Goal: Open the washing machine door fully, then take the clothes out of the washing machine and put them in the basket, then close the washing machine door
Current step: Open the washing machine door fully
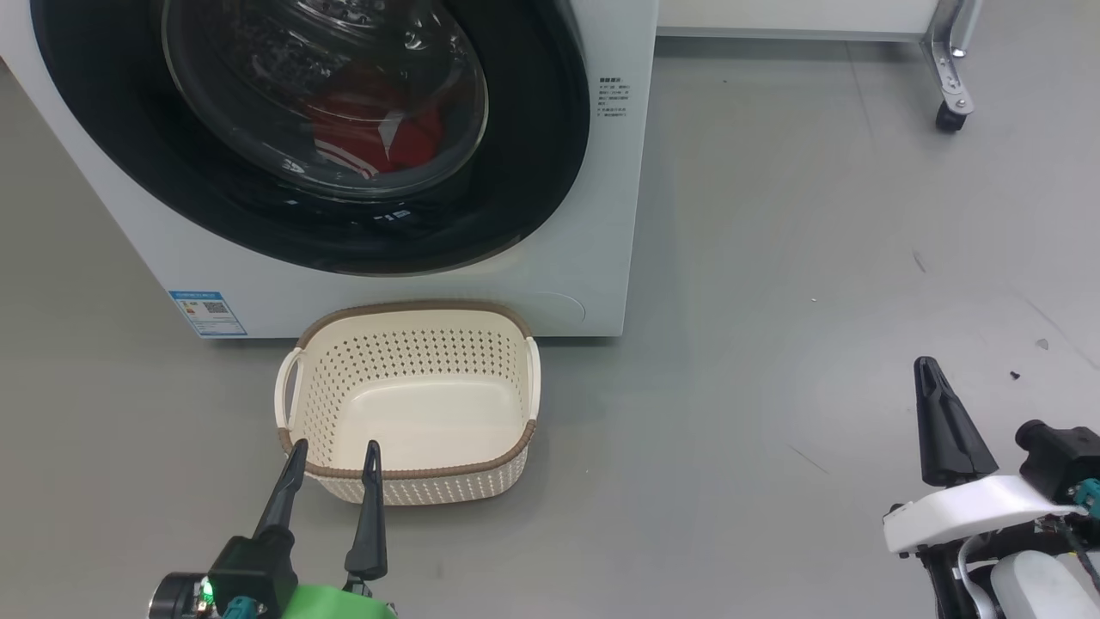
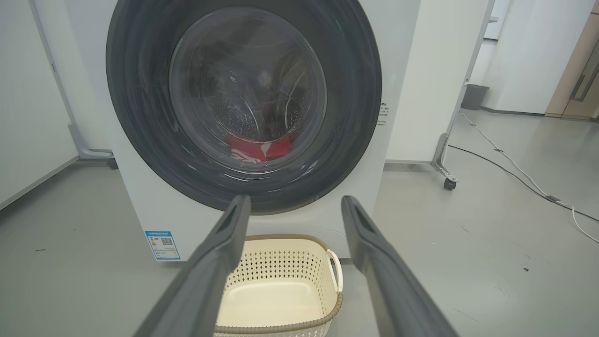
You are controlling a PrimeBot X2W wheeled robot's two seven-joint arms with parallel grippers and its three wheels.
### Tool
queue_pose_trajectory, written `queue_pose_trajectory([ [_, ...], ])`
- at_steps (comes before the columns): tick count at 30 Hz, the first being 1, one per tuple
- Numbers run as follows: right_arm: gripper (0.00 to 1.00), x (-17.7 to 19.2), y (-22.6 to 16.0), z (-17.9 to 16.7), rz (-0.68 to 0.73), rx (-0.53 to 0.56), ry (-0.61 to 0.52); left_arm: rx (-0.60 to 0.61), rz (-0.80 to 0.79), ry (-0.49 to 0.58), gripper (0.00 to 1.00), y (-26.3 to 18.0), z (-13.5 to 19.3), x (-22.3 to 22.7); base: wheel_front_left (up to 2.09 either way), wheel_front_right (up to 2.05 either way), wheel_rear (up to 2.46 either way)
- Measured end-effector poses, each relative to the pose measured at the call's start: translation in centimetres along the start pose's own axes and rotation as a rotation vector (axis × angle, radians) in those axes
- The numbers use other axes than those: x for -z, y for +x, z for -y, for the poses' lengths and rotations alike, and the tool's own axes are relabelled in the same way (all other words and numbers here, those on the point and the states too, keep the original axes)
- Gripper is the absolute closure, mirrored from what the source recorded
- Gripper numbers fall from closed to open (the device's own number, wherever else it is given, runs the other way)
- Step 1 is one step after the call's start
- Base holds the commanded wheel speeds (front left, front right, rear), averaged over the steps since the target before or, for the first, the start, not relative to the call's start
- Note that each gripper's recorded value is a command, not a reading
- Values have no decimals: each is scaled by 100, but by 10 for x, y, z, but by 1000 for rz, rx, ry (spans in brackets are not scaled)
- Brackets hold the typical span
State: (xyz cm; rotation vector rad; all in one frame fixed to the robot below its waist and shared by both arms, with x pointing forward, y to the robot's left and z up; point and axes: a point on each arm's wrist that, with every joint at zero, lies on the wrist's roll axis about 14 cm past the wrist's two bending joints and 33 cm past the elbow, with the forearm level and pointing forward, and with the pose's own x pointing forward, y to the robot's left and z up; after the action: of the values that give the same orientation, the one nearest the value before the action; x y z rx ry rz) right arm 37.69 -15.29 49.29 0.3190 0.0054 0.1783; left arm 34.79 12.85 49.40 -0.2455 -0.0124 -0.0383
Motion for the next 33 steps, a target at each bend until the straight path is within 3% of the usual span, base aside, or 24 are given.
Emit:
queue_pose_trajectory([
  [18, 100, -16, 71, -4, -6, -53, 357, -22, -6, -12, 0, 8, -4, 1, 0, 0, 0],
  [33, 100, -42, 165, -30, -93, -255, 540, -64, -52, -42, 0, 17, -13, 15, 0, 0, 0],
])
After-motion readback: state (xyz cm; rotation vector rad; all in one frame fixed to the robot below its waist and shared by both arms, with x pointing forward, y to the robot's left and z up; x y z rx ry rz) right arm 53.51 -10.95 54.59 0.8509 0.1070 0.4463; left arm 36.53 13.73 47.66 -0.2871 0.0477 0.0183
